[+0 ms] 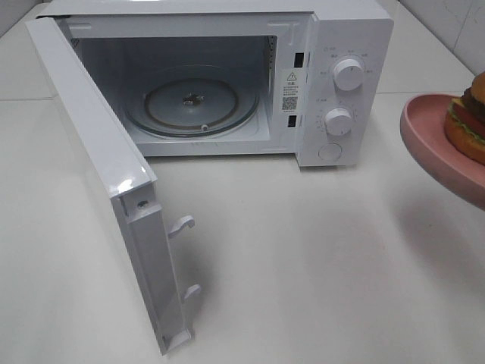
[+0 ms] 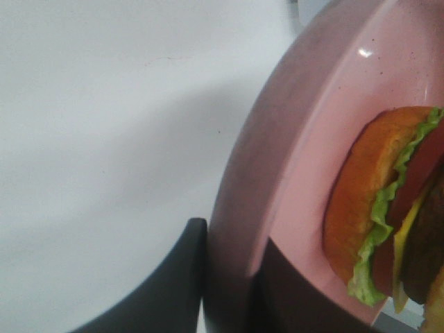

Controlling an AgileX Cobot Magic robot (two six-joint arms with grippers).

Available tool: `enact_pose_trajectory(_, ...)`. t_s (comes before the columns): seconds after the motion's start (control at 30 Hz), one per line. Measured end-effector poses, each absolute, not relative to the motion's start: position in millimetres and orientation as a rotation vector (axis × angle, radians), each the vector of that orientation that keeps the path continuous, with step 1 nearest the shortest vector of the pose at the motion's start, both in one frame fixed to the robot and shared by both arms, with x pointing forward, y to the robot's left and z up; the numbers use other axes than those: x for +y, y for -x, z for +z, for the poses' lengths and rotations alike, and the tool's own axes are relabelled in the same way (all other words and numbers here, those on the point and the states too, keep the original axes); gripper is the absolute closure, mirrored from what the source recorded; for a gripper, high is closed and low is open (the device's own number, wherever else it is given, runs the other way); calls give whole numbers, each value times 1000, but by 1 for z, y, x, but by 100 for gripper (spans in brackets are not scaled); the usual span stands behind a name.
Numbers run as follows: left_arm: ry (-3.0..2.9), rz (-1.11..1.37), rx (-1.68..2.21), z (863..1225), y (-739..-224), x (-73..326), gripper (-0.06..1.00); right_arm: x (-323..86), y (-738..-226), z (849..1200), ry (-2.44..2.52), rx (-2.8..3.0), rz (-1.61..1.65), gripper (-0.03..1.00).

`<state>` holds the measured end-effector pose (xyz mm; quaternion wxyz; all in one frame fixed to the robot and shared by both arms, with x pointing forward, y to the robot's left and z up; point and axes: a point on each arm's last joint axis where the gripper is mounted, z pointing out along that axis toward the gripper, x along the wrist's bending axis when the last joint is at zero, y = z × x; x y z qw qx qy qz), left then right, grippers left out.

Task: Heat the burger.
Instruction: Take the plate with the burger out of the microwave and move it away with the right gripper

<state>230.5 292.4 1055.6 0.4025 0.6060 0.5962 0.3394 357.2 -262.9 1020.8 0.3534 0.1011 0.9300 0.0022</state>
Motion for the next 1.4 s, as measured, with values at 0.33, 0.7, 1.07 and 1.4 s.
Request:
enact_pose_trajectory(0.33, -1531, 858, 1507, 1056, -231, 292, -3, -272, -360, 1025, -527, 2292, -15, 87)
enact_pose_trajectory(0.7, -1531, 858, 1507, 1056, -231, 292, -3, -272, -372, 1008, -749, 2306, -218, 87)
enact_pose_trajectory(1.07, -1531, 858, 1507, 1056, -231, 292, -3, -264, -388, 988, -966, 2282, -387, 86)
enact_pose_trajectory(1.4, -1531, 858, 1507, 1056, -231, 292, -3, -250, -410, 957, -1291, 2118, -542, 86)
